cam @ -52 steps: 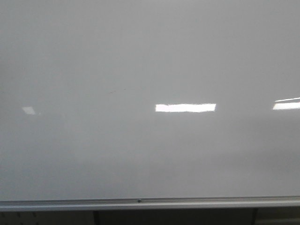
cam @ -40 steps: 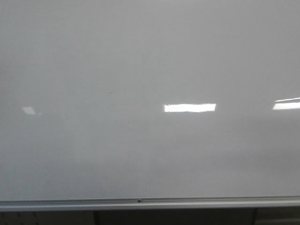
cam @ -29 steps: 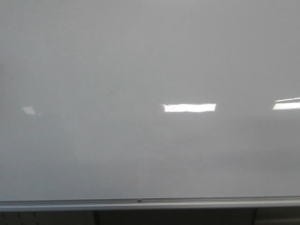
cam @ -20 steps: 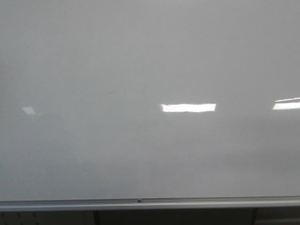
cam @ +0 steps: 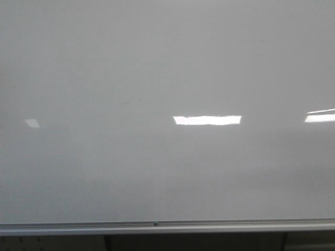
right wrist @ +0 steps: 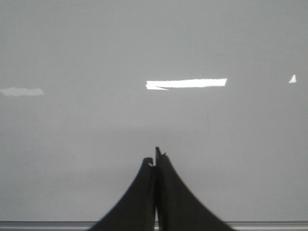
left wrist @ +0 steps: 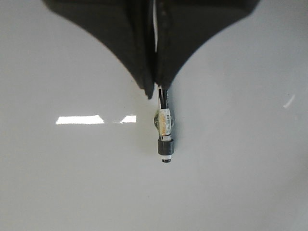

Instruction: Write number 0 on whiteboard

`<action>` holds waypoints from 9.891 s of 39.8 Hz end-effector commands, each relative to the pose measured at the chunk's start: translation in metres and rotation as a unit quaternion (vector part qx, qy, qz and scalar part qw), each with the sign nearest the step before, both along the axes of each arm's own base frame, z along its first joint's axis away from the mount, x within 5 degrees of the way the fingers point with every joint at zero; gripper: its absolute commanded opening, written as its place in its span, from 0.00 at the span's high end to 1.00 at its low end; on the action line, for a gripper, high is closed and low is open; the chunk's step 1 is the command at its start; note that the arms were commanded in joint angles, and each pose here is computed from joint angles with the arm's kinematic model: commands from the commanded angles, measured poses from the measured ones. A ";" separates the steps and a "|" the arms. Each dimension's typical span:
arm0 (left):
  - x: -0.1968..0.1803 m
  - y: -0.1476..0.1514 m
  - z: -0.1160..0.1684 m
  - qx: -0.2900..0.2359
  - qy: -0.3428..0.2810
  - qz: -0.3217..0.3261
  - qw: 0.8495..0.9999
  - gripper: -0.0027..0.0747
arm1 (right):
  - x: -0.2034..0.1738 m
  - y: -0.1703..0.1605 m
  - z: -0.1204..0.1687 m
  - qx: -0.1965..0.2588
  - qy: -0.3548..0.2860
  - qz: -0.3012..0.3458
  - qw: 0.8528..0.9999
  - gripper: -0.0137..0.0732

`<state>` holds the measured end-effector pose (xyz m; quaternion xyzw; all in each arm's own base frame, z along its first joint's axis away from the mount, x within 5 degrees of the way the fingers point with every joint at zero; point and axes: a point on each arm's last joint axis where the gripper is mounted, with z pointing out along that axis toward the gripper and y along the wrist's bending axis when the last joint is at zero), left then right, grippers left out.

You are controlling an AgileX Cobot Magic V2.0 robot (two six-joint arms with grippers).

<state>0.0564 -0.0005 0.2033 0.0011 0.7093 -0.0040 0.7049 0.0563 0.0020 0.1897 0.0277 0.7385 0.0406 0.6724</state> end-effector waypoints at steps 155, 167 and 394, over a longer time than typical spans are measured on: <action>0.266 -0.008 0.022 0.011 0.330 -0.012 0.944 0.99 | 0.023 0.002 0.126 -0.009 0.026 0.011 1.000 0.27; 0.226 -0.067 0.059 0.069 0.394 -0.116 0.909 0.99 | 0.023 0.002 0.125 -0.009 0.027 0.011 1.000 0.27; 0.125 -0.219 0.095 0.125 0.375 -0.592 0.702 0.99 | 0.290 0.131 0.274 -0.086 0.192 0.182 0.961 0.91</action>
